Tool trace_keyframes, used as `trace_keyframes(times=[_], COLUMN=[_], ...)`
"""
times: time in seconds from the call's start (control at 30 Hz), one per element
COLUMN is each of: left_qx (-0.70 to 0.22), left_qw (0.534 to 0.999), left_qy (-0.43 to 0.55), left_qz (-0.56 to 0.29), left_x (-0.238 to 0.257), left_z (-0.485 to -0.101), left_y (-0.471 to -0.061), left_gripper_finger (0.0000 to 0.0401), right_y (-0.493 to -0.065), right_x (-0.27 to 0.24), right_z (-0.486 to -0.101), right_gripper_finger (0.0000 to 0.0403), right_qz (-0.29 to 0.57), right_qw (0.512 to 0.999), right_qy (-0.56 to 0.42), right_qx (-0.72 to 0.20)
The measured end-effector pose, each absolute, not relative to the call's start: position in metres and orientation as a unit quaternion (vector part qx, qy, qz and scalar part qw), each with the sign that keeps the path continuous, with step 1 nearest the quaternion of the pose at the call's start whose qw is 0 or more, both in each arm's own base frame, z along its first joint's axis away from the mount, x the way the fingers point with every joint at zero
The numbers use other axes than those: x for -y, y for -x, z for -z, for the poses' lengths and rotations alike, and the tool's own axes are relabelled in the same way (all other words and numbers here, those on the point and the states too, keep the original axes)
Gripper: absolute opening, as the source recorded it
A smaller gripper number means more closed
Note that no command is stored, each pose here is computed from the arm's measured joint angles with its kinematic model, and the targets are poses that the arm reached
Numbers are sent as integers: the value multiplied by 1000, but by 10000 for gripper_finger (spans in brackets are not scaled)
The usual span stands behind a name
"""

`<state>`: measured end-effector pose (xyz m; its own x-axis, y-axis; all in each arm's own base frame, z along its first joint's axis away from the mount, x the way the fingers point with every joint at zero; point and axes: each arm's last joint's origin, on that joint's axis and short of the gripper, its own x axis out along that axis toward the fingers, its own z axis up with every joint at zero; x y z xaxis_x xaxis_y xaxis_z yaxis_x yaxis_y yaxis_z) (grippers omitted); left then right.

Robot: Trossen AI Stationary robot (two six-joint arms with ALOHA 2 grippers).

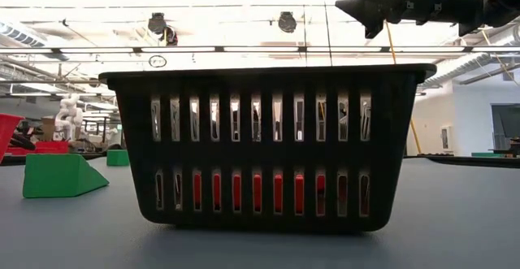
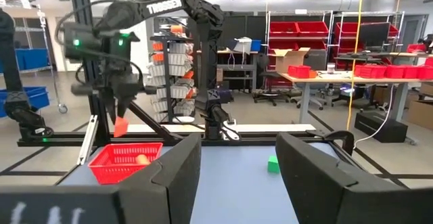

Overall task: Sort & place blocks by color
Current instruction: Put the orange block into the red bin, then put the green block into the blue bin

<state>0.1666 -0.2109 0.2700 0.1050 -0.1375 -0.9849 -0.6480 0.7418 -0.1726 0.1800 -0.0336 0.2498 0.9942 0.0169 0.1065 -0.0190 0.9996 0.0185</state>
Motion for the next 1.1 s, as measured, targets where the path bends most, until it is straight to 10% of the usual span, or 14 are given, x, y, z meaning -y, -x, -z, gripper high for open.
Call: trace_keyframes(times=[0.6, 1.1], left_qx=[-657, -659], left_qw=[666, 667], left_qy=[309, 298], left_qz=[-173, -179], left_x=[210, 200], left_z=[-225, -225], left_y=[-175, -182], left_gripper_finger=[49, 215], right_y=[-180, -180], right_x=[34, 33], right_z=[-249, -249], right_gripper_finger=[187, 187], right_qz=[-9, -10], right_qw=[999, 999], right_qy=[-19, -19], right_qx=[48, 47])
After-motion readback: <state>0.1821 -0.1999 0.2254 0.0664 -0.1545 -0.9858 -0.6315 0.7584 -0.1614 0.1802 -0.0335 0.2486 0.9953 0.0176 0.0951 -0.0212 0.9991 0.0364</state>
